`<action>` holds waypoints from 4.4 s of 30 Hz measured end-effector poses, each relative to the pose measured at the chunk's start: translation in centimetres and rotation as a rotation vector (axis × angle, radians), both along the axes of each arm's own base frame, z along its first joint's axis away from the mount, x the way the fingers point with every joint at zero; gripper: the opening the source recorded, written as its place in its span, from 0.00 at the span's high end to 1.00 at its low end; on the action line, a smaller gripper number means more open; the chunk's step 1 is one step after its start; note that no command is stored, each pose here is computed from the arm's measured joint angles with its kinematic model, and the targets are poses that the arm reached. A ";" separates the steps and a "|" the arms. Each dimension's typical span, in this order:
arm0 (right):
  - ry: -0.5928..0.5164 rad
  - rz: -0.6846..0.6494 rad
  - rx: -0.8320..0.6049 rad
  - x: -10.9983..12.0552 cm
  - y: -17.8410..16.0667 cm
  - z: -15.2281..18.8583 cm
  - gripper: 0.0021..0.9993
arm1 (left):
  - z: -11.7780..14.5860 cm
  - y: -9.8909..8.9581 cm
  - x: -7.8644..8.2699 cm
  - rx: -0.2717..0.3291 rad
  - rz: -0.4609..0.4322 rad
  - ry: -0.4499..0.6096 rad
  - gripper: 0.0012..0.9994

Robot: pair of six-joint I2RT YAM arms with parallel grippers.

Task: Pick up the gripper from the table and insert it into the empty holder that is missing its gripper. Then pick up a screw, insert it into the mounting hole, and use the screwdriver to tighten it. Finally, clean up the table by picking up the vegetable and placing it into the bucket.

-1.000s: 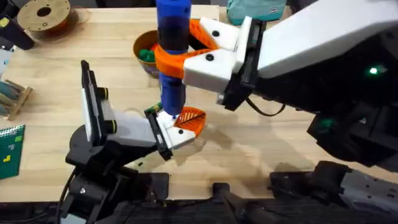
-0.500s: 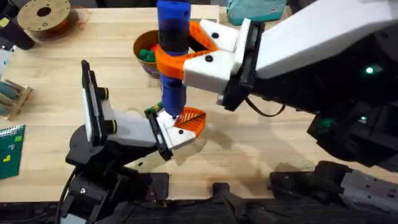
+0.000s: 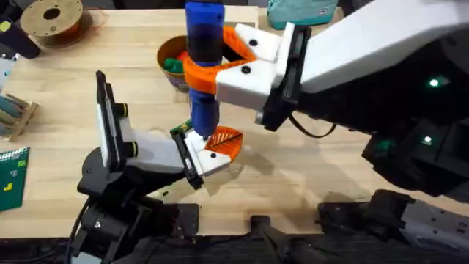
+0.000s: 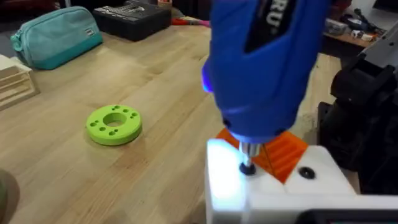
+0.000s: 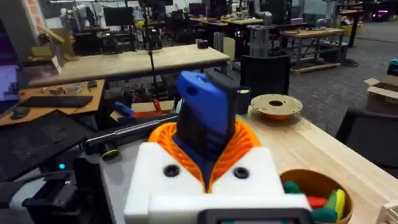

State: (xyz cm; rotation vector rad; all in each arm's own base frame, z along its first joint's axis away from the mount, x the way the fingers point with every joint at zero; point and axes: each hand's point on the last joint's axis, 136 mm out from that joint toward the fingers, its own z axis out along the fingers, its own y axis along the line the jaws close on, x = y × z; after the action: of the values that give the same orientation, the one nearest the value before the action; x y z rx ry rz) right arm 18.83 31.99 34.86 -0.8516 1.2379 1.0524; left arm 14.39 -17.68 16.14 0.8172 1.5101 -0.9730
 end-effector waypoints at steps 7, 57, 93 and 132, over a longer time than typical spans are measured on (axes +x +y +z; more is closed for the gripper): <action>-0.001 0.000 0.002 0.0 0.0 0.0 0.97 | 0.0 0.0 0.0 0.000 0.000 0.000 1.00; -0.397 -0.423 -1.680 20.2 -23.5 -29.7 0.97 | 0.0 0.0 0.0 0.000 0.001 -0.001 1.00; 0.526 -0.630 -0.822 13.1 -19.4 -20.5 0.21 | 0.0 0.3 0.5 0.001 0.035 -0.001 0.01; 0.623 -0.589 -0.726 12.5 -18.1 -20.4 0.21 | -3.8 9.9 5.9 0.837 0.514 0.674 0.01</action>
State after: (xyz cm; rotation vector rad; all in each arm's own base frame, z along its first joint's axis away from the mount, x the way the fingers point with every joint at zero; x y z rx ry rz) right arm 31.32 13.85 14.48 -0.6122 2.3051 0.3610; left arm 20.33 -7.78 12.31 0.6039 2.6290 -0.1804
